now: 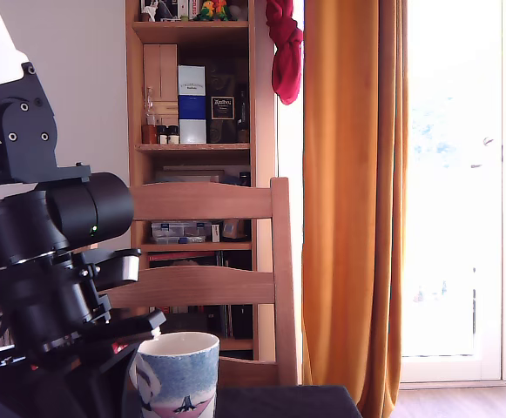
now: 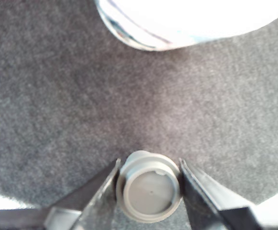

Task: Pick the grey coffee capsule and place it inside the blue coffee cup

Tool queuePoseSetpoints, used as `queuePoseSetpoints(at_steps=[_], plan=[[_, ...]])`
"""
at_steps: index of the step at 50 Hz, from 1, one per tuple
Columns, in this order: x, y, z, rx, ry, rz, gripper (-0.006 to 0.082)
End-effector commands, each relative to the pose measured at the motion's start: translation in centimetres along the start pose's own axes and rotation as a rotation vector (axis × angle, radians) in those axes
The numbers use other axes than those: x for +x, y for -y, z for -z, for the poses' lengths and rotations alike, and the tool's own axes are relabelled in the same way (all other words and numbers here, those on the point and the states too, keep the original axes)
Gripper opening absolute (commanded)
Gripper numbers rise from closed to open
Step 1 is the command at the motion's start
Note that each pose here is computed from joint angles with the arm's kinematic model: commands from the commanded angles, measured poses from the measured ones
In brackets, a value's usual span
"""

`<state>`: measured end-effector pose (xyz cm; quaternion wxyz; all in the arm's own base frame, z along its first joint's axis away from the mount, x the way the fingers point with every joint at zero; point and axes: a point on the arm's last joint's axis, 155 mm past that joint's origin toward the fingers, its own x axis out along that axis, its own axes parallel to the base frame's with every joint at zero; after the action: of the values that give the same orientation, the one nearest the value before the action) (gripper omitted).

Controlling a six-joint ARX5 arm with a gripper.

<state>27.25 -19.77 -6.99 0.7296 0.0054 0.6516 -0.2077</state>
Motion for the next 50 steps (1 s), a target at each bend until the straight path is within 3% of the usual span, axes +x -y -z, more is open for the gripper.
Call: queuePoseSetpoints(at_steps=[1,17,26,35,50], plan=[[0.0,0.7,-0.7,0.009,0.003,0.021,0.0148],[-3.3,7.3,-5.4,0.017,0.061,0.307,0.0148],[-4.9,8.5,-8.3,0.043,0.127,0.332,0.0148],[-6.0,8.3,-10.6,0.055,0.187,0.297,0.0148],[-5.8,4.3,-11.1,0.071,0.201,0.062,0.0147]])
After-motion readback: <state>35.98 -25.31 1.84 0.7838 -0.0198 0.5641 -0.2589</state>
